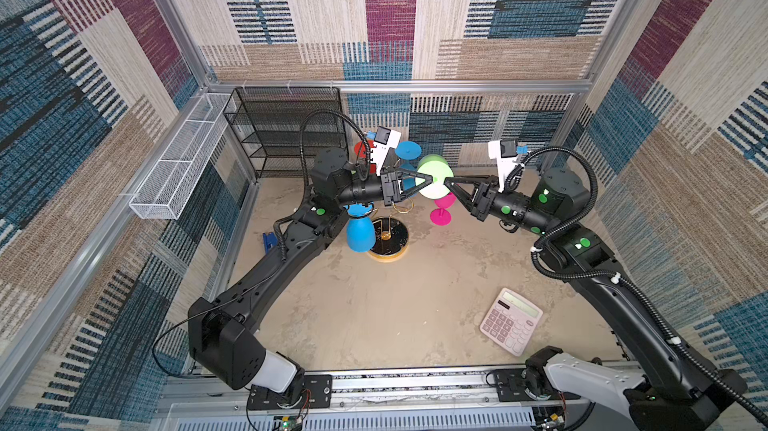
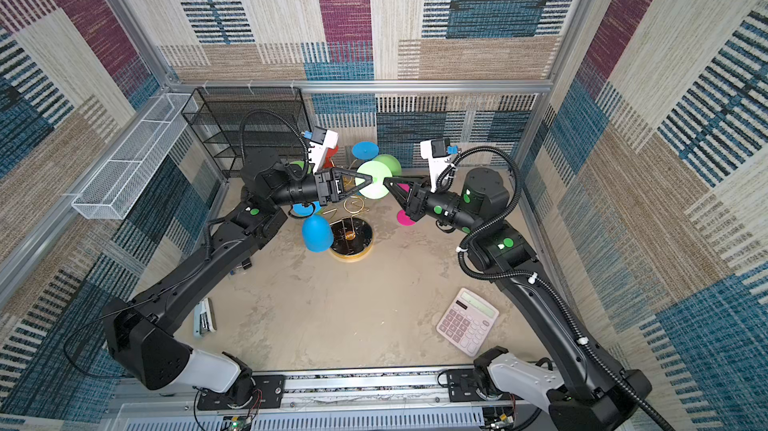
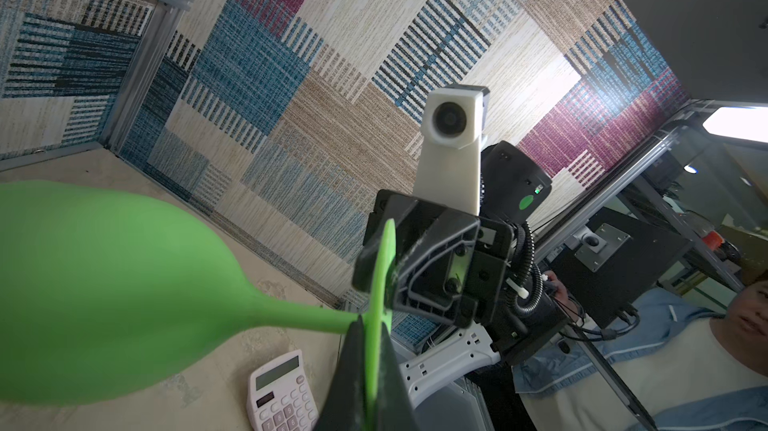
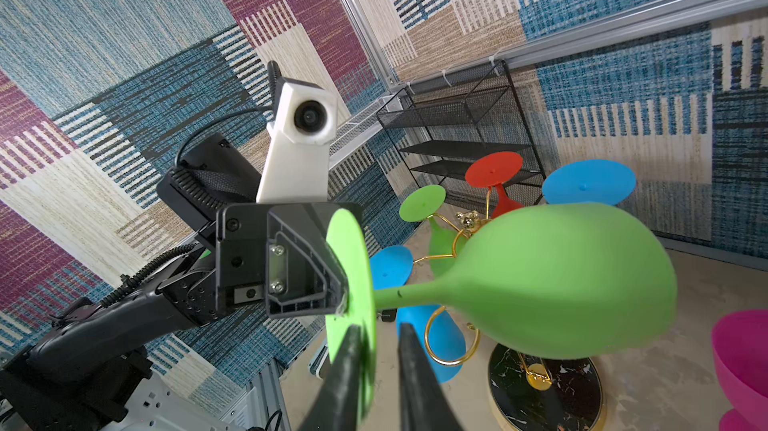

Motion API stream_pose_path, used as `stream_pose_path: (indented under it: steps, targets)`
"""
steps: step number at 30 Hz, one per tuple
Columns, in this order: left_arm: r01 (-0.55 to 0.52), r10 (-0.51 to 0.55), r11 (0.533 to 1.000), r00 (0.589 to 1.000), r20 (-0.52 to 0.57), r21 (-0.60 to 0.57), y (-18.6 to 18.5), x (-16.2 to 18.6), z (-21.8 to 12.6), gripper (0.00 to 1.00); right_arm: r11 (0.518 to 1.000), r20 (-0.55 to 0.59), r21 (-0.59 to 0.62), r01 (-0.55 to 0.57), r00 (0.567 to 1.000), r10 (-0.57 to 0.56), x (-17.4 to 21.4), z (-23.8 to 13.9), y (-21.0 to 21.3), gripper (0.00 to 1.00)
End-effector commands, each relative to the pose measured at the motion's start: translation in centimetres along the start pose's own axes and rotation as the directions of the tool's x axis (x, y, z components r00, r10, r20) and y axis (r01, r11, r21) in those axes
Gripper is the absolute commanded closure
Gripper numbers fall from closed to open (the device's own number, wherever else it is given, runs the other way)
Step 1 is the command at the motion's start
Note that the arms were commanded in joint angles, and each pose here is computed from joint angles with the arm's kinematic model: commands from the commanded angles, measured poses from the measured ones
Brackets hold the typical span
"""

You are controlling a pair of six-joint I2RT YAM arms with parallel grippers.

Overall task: Take the wine glass off the wine glass rack
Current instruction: 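Close the left gripper on the green glass foot while right holds, then open the right gripper and withdraw it from the green glass foot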

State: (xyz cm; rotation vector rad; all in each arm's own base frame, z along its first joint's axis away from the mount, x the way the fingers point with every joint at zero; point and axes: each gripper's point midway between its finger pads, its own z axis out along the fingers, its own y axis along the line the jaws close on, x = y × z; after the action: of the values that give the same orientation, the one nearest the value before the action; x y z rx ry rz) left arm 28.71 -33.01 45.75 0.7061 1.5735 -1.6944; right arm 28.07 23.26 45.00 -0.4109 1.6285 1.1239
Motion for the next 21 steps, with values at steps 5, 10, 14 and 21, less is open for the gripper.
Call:
stream_pose_path:
  steps: [5,10,14,21]
  targets:
    - [0.067,-0.072,0.995,0.994,0.078,0.070,-1.7,-2.6,-0.3,1.00,0.979,0.097,0.134,0.152,0.981,-0.165,-1.2,-2.3,-1.1,0.26]
    - [0.138,-0.143,0.988,0.985,0.096,0.063,-1.3,-3.4,-0.8,1.00,0.927,0.107,0.223,0.303,0.937,-0.332,-0.4,-3.4,-2.5,0.09]
    - [0.169,-0.174,0.984,0.980,0.096,0.056,-1.3,-3.5,-1.0,1.00,0.859,0.102,0.290,0.421,0.879,-0.466,0.1,-3.6,-4.0,0.01]
    - [0.209,-0.213,0.976,0.973,0.091,0.058,-1.3,-3.4,-1.0,1.00,0.749,0.145,0.293,0.593,0.747,-0.648,0.5,-2.8,-4.0,0.01]
